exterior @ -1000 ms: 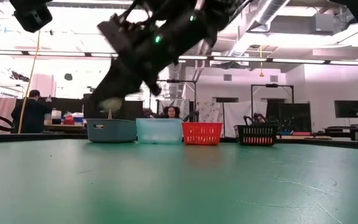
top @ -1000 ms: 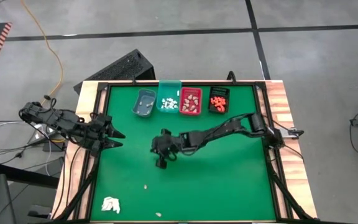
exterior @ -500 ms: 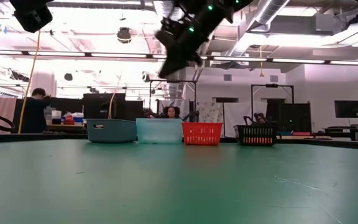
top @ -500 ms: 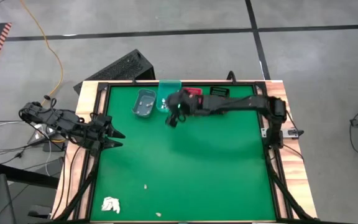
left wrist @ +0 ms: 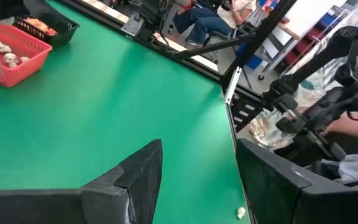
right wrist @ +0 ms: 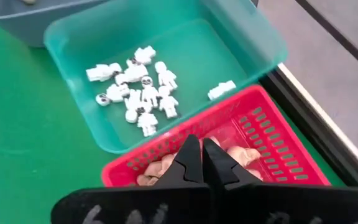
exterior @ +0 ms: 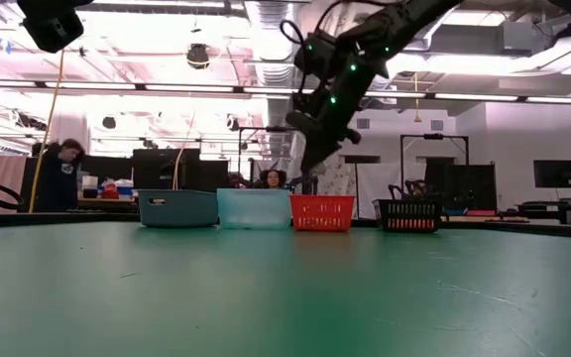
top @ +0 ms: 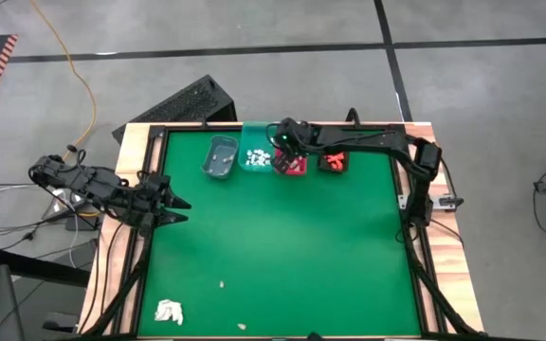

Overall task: Sort Halloween decoration
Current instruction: Put the white skull toy into the red bin

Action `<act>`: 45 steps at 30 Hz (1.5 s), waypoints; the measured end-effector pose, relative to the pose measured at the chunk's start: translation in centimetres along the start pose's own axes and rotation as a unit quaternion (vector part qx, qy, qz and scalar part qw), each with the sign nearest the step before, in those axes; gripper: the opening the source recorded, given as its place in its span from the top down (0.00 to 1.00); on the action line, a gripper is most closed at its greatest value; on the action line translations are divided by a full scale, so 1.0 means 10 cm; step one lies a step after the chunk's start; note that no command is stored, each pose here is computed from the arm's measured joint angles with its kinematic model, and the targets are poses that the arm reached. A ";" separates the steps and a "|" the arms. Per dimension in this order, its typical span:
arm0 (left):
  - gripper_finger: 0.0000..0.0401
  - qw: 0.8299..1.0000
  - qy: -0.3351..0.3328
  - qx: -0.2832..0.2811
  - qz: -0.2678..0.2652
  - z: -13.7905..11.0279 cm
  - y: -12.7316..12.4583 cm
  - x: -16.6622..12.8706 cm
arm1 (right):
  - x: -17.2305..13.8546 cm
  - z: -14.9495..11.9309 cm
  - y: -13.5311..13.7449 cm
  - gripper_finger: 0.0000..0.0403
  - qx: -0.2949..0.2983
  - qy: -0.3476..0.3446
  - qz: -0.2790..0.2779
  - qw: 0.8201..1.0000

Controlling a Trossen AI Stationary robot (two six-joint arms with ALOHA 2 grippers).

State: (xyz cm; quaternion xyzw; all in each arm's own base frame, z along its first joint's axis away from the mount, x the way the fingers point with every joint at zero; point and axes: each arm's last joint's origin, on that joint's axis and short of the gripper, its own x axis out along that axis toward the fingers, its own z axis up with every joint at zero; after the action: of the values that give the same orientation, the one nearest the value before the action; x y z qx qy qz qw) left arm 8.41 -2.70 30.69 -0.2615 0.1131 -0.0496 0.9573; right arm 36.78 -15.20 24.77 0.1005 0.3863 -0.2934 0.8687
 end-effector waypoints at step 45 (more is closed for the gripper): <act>0.52 0.998 0.019 -0.042 0.033 -0.05 0.05 0.00 | 0.09 0.01 -0.40 0.49 0.214 0.034 0.085 0.973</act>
State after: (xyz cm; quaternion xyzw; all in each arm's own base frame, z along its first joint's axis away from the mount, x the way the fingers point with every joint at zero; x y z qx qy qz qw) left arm 8.29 -2.56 30.03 -0.2969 0.1416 -0.0182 0.9442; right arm 34.98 -18.85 24.34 0.3264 0.3343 -0.2906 0.8350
